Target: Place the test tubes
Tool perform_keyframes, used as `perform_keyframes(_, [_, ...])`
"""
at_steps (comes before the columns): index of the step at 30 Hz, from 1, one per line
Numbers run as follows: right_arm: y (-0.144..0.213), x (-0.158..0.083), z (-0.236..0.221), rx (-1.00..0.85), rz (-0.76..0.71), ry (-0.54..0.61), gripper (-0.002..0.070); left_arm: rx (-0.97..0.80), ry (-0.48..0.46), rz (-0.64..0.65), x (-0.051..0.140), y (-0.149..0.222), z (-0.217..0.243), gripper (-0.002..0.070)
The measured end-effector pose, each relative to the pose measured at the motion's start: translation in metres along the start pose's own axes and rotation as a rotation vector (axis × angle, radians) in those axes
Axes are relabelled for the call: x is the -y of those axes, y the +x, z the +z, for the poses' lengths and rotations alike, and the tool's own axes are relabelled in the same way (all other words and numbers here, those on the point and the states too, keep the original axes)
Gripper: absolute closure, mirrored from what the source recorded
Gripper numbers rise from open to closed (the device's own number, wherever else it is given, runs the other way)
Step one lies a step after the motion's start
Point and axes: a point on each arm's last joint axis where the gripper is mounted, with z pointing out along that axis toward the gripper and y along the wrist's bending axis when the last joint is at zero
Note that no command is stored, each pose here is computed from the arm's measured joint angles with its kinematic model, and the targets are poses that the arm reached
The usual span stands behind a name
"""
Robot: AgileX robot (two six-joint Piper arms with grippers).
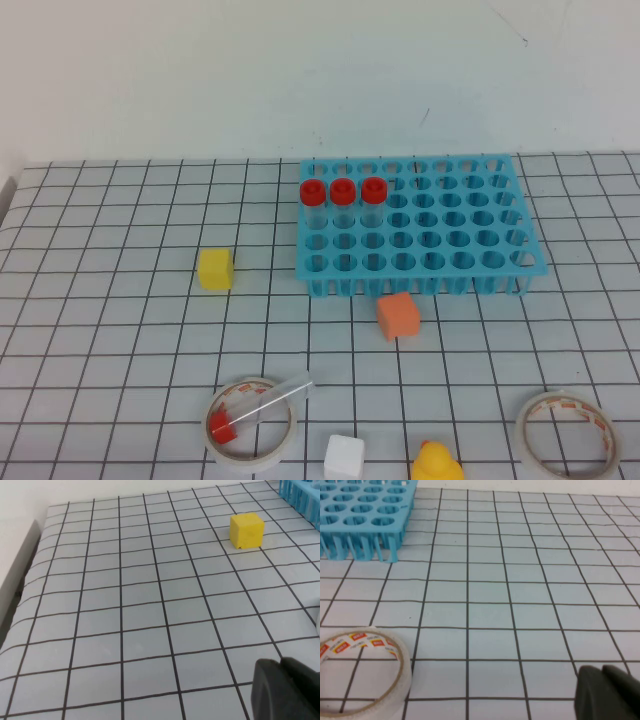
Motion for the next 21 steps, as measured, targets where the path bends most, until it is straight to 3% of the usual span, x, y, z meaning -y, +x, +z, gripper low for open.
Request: perform_keyframes(21, [0.0,0.0,0.0,0.0,0.0,0.0,0.0678,0.008,-0.001,0.004,-0.0001,-0.0003,0.0002,0.0676])
